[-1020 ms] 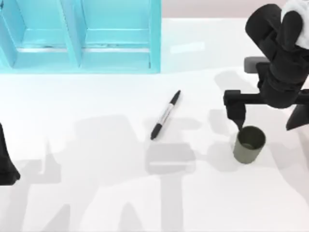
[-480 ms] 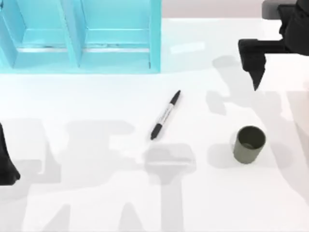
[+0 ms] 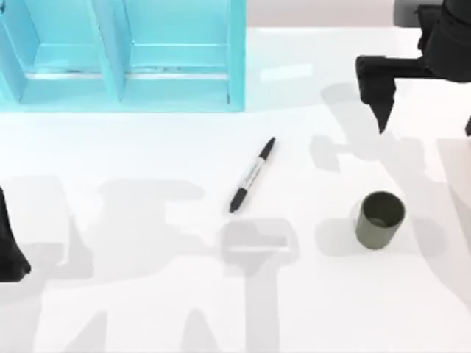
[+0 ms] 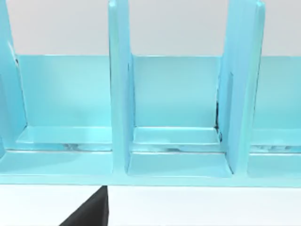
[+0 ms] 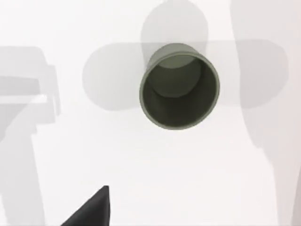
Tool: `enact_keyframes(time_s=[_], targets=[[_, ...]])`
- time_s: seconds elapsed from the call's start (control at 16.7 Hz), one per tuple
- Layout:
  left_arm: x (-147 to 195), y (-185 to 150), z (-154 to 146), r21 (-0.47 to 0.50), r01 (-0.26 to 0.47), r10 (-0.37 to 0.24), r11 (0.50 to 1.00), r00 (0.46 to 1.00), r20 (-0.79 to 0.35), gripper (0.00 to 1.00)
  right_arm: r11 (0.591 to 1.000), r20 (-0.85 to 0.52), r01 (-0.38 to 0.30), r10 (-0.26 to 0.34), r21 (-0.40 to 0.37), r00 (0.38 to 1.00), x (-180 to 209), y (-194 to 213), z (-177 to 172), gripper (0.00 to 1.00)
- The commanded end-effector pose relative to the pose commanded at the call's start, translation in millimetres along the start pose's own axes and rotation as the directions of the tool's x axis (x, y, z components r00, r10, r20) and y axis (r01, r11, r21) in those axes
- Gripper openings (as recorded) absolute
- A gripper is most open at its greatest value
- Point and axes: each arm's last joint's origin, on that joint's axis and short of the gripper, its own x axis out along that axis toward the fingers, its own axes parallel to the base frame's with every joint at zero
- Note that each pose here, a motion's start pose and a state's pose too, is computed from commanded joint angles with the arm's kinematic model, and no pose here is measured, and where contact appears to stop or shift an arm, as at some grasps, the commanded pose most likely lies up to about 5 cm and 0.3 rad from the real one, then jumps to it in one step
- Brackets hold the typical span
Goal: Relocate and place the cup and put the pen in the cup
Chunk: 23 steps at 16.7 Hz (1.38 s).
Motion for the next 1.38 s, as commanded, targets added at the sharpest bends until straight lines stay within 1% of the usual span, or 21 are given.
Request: enact_keyframes(time_s=[0.12, 0.3, 0.54, 0.72, 0.9, 1.2, 1.38], targets=[[0.0, 0.0, 0.0, 0.000, 0.000, 0.000, 1.000, 1.000, 0.000, 1.00, 0.999, 0.006, -0.017, 0.017, 0.048, 1.000, 12.2, 14.3, 10.7, 1.00], [0.0, 0.0, 0.0, 0.000, 0.000, 0.000, 1.000, 1.000, 0.000, 1.00, 0.987, 0.019, -0.057, 0.055, 0.150, 0.998, 40.2, 45.3, 29.7, 1.00], [0.0, 0.0, 0.0, 0.000, 0.000, 0.000, 1.000, 1.000, 0.000, 1.00, 0.947, 0.037, -0.124, 0.119, 0.297, 0.992, 85.5, 93.0, 48.7, 1.00], [0.0, 0.0, 0.0, 0.000, 0.000, 0.000, 1.000, 1.000, 0.000, 1.00, 0.910, 0.048, -0.168, 0.162, 0.379, 0.986, 114.9, 122.0, 55.4, 1.00], [0.0, 0.0, 0.0, 0.000, 0.000, 0.000, 1.000, 1.000, 0.000, 1.00, 0.892, 0.053, -0.188, 0.183, 0.412, 0.982, 128.5, 134.9, 57.3, 1.00], [0.0, 0.0, 0.0, 0.000, 0.000, 0.000, 1.000, 1.000, 0.000, 1.00, 0.891, 0.052, -0.185, 0.180, 0.415, 0.982, 129.6, 132.9, 58.3, 1.00], [0.0, 0.0, 0.0, 0.000, 0.000, 0.000, 1.000, 1.000, 0.000, 1.00, 0.892, 0.052, -0.188, 0.183, 0.411, 0.982, 150.9, 139.3, 60.5, 1.00]])
